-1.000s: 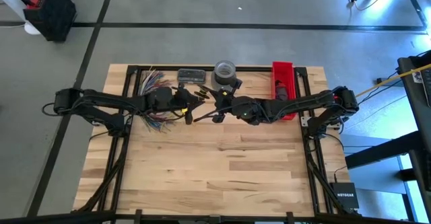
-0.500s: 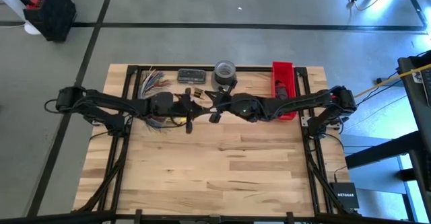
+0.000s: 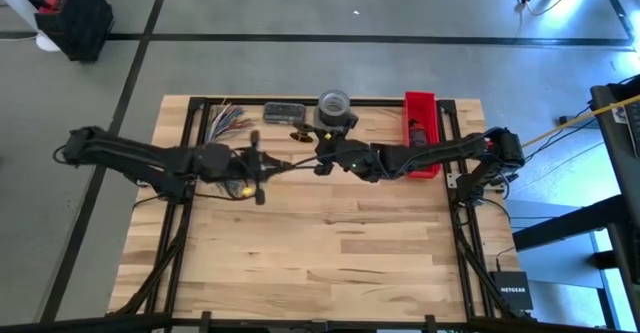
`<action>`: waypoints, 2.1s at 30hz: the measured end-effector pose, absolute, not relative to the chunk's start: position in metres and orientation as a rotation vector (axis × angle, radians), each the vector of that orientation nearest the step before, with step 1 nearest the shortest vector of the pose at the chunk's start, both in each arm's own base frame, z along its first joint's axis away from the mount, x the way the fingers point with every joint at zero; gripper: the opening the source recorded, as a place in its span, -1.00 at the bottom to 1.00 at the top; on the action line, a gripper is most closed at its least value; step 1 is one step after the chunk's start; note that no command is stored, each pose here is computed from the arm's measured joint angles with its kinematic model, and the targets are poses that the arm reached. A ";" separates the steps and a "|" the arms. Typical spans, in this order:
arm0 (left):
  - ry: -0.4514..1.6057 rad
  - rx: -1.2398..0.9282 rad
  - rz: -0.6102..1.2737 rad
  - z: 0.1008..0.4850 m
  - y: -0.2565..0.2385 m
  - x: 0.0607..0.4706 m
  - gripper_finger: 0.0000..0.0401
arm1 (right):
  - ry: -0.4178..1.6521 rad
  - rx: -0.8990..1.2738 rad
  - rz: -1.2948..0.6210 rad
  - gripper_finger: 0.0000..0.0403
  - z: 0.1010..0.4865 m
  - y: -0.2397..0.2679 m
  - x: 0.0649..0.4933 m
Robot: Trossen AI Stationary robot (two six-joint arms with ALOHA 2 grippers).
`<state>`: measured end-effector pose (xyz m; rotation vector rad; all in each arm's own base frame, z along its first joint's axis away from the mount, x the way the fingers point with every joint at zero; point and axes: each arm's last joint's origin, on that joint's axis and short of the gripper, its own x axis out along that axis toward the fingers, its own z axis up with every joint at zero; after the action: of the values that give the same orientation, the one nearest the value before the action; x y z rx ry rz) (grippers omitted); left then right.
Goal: Coil cords
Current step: Uncoil the yellow wire from the spool
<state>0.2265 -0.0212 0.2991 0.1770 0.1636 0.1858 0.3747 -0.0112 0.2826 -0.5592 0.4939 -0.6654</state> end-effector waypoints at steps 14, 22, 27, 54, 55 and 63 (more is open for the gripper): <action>0.439 0.228 0.735 0.285 0.007 0.166 -0.99 | 0.446 -0.592 -0.662 -0.99 0.291 -0.003 0.374; 0.467 0.206 0.558 0.264 0.021 0.196 -0.98 | 0.240 -0.566 -0.626 -0.99 0.313 0.025 0.375; 0.368 0.182 0.302 0.251 0.017 0.238 -0.98 | 0.238 -0.539 -0.659 -1.00 0.313 0.022 0.375; 0.386 0.458 0.412 0.307 -0.054 0.234 -0.97 | 0.542 -0.635 -0.789 -1.00 0.288 -0.005 0.368; 0.406 0.461 0.489 0.308 -0.051 0.224 -0.97 | 0.551 -0.644 -0.809 -1.00 0.288 -0.005 0.367; 0.550 0.390 0.813 0.281 -0.013 0.173 -0.97 | 0.562 -0.658 -0.846 -1.00 0.288 -0.006 0.366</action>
<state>0.1734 -0.0134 0.2813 0.3897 0.5501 0.8134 0.3663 -0.0055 0.2883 -0.6579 0.5624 -0.8463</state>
